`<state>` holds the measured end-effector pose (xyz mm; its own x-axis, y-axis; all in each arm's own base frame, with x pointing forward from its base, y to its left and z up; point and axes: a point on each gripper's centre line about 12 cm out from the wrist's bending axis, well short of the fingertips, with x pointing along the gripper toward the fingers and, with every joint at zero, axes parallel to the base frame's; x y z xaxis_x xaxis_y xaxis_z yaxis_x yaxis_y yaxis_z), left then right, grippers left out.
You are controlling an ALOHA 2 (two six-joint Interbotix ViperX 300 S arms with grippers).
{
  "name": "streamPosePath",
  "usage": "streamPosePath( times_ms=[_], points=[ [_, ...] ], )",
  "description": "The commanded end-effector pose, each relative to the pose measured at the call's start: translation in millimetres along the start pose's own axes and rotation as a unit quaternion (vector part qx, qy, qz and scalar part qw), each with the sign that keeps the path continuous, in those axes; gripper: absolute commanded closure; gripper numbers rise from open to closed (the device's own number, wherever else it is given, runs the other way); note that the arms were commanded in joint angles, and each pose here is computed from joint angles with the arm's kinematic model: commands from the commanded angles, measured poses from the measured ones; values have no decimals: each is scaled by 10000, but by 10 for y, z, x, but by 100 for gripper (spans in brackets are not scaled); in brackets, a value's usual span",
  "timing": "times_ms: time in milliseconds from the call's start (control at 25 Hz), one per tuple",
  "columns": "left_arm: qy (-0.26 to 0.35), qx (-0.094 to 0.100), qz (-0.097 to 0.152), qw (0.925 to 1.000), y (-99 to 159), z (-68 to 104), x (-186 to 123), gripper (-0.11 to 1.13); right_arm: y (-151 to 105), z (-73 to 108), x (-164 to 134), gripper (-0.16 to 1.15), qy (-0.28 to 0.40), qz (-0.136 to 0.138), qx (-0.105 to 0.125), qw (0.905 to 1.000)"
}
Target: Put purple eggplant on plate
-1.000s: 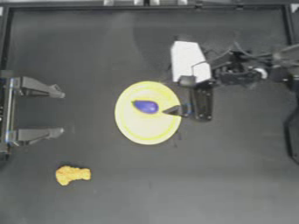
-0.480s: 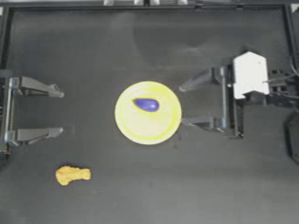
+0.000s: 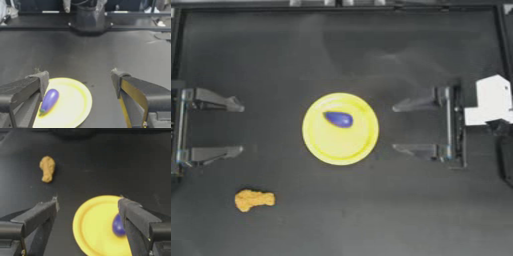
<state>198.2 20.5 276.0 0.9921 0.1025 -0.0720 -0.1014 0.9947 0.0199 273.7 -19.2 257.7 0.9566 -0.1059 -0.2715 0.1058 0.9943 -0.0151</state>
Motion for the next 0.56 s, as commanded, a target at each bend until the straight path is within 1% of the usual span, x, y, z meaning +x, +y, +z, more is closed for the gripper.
streamPosePath(
  times_ms=[40,320,360,560],
  points=[
    [-54,22,7,10000,3,42,9,-1,28,36,-59,-2,-233,6,9,9997],
    [-46,38,6,10000,3,45,10,-1,53,-55,-147,-2,-260,43,61,9996],
    [-46,38,6,10000,3,45,10,-1,47,-88,-160,-2,-237,32,60,9997],
    [-31,45,4,10000,3,32,9,-1,23,-140,-276,-2,-398,-23,70,9992]
  ],
)
